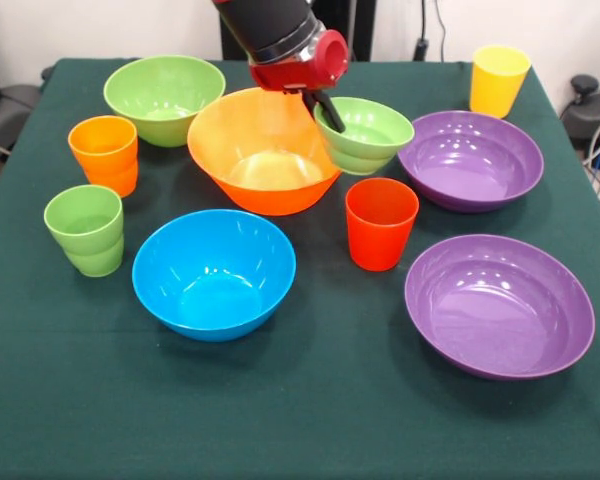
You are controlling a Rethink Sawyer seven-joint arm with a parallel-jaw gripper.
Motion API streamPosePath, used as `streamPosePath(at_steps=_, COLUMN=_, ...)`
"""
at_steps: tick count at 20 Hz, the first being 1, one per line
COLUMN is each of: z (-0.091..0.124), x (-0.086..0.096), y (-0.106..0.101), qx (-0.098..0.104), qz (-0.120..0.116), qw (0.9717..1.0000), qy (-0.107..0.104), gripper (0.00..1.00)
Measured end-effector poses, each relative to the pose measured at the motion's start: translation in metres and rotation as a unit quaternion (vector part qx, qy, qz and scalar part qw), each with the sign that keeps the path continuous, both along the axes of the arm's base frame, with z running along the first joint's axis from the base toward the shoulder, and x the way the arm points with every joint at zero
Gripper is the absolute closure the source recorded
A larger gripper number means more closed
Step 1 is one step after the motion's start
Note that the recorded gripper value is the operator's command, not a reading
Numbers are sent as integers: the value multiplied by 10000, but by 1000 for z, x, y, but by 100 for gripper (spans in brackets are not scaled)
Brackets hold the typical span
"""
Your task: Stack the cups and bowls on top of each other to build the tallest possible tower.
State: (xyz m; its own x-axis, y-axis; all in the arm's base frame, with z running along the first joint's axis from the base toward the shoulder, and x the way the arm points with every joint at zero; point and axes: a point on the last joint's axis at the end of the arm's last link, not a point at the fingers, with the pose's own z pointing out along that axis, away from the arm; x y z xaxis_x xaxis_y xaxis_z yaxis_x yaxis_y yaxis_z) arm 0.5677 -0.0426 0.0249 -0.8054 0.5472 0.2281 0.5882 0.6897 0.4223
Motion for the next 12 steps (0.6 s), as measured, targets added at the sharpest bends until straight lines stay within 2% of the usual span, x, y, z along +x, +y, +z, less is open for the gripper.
streamPosePath(at_steps=5, z=-5, x=-2, y=3, qx=7, qz=37, qw=10000, qy=-13, gripper=100)
streamPosePath(at_steps=12, z=-28, x=-9, y=17, qx=250, qz=-15, qw=9996, qy=128, gripper=100)
